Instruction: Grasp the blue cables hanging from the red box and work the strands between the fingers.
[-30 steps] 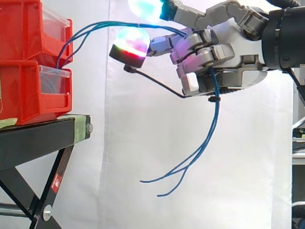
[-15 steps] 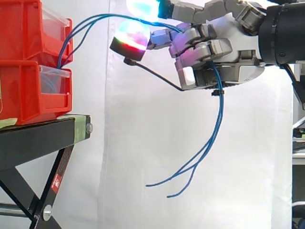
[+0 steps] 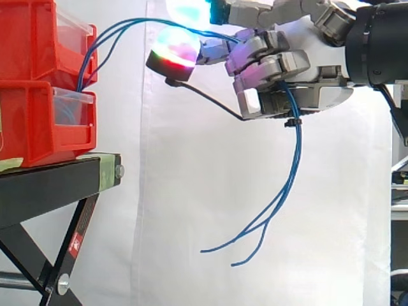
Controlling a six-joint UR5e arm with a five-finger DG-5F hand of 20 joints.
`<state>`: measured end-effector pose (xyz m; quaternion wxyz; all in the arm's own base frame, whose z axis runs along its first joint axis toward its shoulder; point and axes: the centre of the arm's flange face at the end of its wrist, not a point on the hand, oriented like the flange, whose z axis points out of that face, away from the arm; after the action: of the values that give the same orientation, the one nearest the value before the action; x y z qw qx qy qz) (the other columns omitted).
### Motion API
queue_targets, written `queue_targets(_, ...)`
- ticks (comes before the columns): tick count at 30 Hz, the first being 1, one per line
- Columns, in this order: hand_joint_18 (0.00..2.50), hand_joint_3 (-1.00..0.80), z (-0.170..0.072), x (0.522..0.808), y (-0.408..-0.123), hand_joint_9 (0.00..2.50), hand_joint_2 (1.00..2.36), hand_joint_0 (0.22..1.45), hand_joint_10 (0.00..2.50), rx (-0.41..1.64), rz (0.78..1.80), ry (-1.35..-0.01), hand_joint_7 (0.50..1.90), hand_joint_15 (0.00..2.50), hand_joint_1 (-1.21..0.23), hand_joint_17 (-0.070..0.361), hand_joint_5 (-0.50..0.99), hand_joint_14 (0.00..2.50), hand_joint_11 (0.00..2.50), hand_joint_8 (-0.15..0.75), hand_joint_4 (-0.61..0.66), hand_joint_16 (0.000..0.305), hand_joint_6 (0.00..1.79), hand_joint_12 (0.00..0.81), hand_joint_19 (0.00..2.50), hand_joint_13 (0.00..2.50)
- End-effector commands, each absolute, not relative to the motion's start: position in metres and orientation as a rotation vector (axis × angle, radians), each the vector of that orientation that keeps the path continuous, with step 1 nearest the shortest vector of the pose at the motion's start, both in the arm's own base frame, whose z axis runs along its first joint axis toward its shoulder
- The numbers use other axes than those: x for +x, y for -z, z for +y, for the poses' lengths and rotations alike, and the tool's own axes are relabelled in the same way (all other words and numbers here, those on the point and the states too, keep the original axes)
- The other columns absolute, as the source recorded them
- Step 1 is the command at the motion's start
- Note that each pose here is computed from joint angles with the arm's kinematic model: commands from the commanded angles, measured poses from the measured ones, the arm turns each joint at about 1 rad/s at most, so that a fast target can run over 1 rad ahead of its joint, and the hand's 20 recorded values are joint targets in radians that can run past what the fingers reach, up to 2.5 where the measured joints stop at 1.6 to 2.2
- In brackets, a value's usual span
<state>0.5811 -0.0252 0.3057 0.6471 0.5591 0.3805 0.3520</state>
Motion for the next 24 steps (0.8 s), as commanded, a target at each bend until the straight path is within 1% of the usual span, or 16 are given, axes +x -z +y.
queue_targets(1, 2.42, -0.23, -0.025, 0.582, -0.306, 1.27, 1.02, 0.89, 2.50, 1.269, 0.865, -0.803, 0.97, 1.41, -0.76, 0.186, 0.25, 2.50, 2.46, 0.492, 0.06, 0.248, 0.86, 0.646, 0.51, 1.79)
queue_targets(2, 2.42, -0.13, -0.025, 0.583, -0.309, 1.27, 1.02, 0.91, 2.50, 1.268, 0.860, -0.807, 0.95, 1.41, -0.77, 0.186, 0.23, 2.50, 2.46, 0.492, 0.07, 0.248, 0.90, 0.646, 0.51, 1.79)
queue_targets(3, 2.42, -0.12, -0.025, 0.583, -0.309, 1.27, 1.02, 0.91, 2.50, 1.268, 0.860, -0.807, 0.93, 1.41, -0.77, 0.186, 0.22, 2.50, 2.46, 0.492, 0.08, 0.248, 0.92, 0.646, 0.51, 1.79)
queue_targets(7, 2.42, -0.13, -0.026, 0.587, -0.316, 1.27, 1.02, 0.91, 2.50, 1.267, 0.844, -0.814, 0.93, 1.41, -0.77, 0.186, 0.21, 2.50, 2.46, 0.492, 0.08, 0.248, 0.92, 0.646, 0.51, 1.79)
queue_targets(9, 2.42, -0.15, -0.026, 0.588, -0.319, 1.27, 1.02, 0.91, 2.50, 1.266, 0.841, -0.816, 0.92, 1.41, -0.77, 0.186, 0.20, 2.50, 2.46, 0.492, 0.09, 0.248, 0.92, 0.646, 0.51, 1.79)
queue_targets(13, 2.42, -0.23, -0.028, 0.588, -0.319, 1.27, 1.02, 0.93, 2.50, 1.263, 0.837, -0.813, 0.92, 1.41, -0.76, 0.186, 0.18, 2.50, 2.46, 0.492, 0.06, 0.248, 0.93, 0.646, 0.51, 1.79)
queue_targets(14, 2.42, -0.29, -0.028, 0.589, -0.320, 1.27, 1.02, 0.96, 2.50, 1.261, 0.838, -0.812, 0.90, 1.41, -0.76, 0.186, 0.15, 2.50, 2.46, 0.492, 0.04, 0.248, 0.97, 0.646, 0.51, 1.79)
queue_targets(15, 2.42, -0.32, -0.027, 0.590, -0.323, 1.27, 1.02, 0.97, 2.50, 1.259, 0.835, -0.814, 0.89, 1.41, -0.75, 0.186, 0.12, 2.50, 2.46, 0.492, 0.04, 0.248, 0.98, 0.646, 0.51, 1.79)
queue_targets(19, 2.42, -0.34, -0.027, 0.596, -0.336, 1.27, 1.02, 1.00, 2.50, 1.249, 0.824, -0.817, 0.86, 1.41, -0.75, 0.186, 0.09, 2.50, 2.46, 0.492, 0.04, 0.248, 1.03, 0.646, 0.51, 1.79)
queue_targets(20, 2.42, -0.32, -0.027, 0.596, -0.335, 1.27, 1.02, 1.01, 2.50, 1.245, 0.835, -0.804, 0.84, 1.41, -0.75, 0.186, 0.08, 2.50, 2.46, 0.492, 0.03, 0.248, 1.05, 0.646, 0.51, 1.79)
queue_targets(22, 2.42, -0.27, -0.027, 0.596, -0.335, 1.27, 1.02, 1.01, 2.50, 1.243, 0.837, -0.800, 0.85, 1.41, -0.76, 0.186, 0.07, 2.50, 2.46, 0.492, 0.04, 0.248, 1.06, 0.646, 0.51, 1.79)
queue_targets(24, 2.42, -0.20, -0.027, 0.596, -0.335, 1.27, 1.02, 1.02, 2.50, 1.238, 0.845, -0.793, 0.83, 1.41, -0.77, 0.186, 0.06, 2.50, 2.46, 0.492, 0.02, 0.248, 1.10, 0.646, 0.51, 1.79)
